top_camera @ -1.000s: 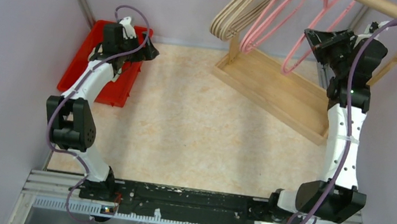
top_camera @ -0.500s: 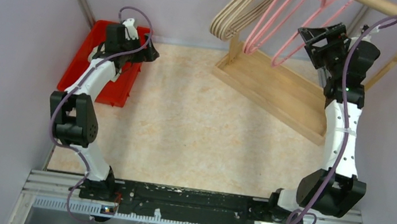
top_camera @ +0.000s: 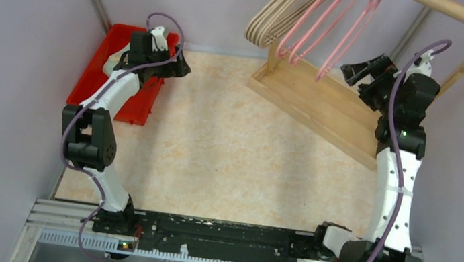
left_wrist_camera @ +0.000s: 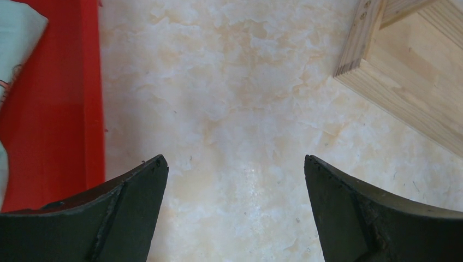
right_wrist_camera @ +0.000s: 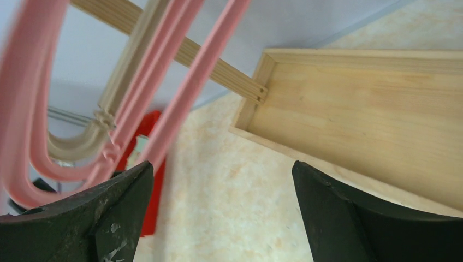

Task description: Organize the hangers

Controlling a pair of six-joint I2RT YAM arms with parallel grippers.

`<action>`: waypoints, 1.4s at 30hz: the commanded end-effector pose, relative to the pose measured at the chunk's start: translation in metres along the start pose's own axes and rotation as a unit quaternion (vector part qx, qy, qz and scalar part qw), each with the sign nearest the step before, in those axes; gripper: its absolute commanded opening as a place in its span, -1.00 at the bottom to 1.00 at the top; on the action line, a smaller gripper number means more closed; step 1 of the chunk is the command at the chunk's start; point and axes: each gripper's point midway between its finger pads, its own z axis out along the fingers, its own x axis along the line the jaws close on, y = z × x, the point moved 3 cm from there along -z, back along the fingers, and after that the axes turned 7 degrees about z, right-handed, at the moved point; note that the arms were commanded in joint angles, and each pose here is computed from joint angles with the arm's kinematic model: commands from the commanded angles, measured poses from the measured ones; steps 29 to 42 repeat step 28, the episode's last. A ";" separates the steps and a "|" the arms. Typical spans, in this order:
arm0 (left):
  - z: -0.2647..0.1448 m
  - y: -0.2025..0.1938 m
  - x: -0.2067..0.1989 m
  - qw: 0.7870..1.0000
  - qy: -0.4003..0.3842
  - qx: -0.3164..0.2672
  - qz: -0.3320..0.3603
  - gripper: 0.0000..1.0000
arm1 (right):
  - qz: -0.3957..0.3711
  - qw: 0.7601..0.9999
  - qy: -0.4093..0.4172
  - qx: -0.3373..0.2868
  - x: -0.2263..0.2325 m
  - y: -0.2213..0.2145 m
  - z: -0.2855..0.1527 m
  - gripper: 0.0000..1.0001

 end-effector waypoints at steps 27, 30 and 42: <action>-0.008 -0.053 -0.050 0.996 -0.054 0.041 0.062 0.99 | -0.255 0.946 -0.127 0.158 -0.088 -0.167 -0.017 0.98; -0.007 -0.052 -0.050 0.996 -0.055 0.040 0.062 0.99 | -0.255 0.945 -0.129 0.158 -0.089 -0.166 -0.017 0.98; -0.007 -0.052 -0.050 0.996 -0.055 0.040 0.062 0.99 | -0.255 0.945 -0.129 0.158 -0.089 -0.166 -0.017 0.98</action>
